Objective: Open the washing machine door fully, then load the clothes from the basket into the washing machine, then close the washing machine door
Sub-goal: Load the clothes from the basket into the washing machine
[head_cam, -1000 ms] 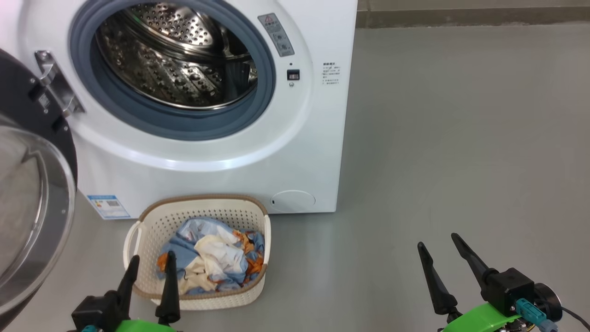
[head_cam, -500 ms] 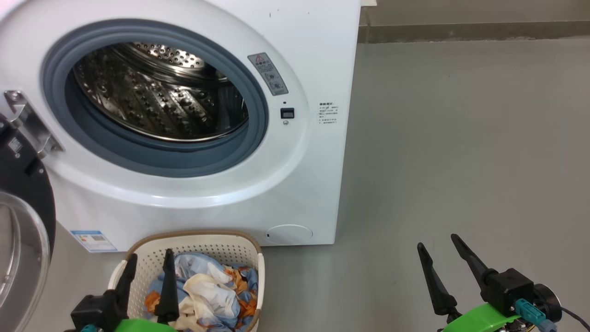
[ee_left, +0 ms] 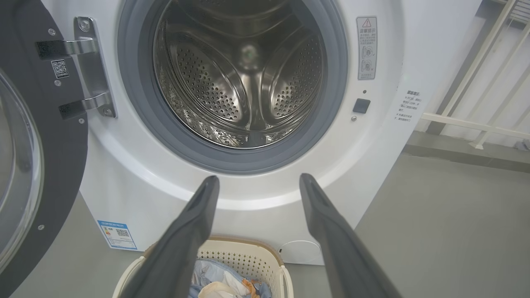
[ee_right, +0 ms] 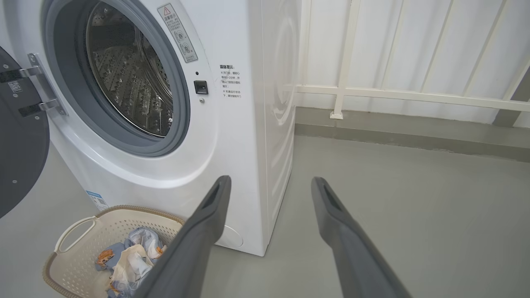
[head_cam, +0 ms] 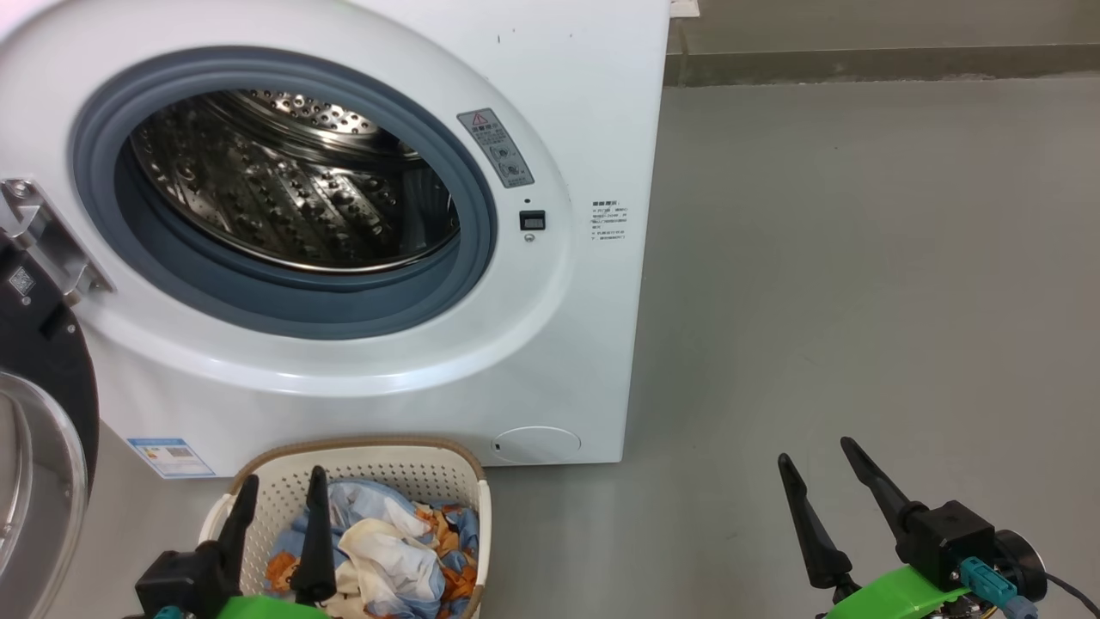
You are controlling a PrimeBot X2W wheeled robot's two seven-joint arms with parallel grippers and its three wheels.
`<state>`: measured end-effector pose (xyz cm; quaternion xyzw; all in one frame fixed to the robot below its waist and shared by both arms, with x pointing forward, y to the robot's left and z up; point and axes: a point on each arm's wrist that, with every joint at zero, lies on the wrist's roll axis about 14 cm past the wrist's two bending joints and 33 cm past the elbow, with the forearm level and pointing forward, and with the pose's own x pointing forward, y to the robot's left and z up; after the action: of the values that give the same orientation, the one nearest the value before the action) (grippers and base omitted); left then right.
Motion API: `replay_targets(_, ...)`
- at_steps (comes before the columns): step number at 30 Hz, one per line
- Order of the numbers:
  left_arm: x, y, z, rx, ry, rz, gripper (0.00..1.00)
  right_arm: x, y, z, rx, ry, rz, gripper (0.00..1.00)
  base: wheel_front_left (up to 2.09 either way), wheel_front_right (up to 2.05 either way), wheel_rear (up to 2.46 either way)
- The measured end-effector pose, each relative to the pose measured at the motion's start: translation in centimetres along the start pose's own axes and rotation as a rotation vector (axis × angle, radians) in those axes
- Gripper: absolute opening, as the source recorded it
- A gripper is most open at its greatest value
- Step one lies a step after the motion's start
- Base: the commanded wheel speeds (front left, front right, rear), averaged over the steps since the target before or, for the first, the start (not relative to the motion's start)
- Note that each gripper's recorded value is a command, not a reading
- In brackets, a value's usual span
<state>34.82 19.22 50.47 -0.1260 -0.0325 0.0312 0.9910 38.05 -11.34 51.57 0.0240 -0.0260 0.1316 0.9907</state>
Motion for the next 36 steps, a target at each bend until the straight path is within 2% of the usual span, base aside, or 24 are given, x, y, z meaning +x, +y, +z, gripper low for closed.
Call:
replay_targets(27,0.0,0.1,-0.7,0.005,0.021,0.002,1.0,0.1,0.0,-0.4,0.004,0.012,0.002,1.0,0.0,0.0,0.0)
replay_targets(36,0.1,0.3,-3.5,0.015,0.112,0.012,1.0,0.4,-0.4,-1.6,0.009,0.044,-0.009,1.0,0.0,0.0,0.0)
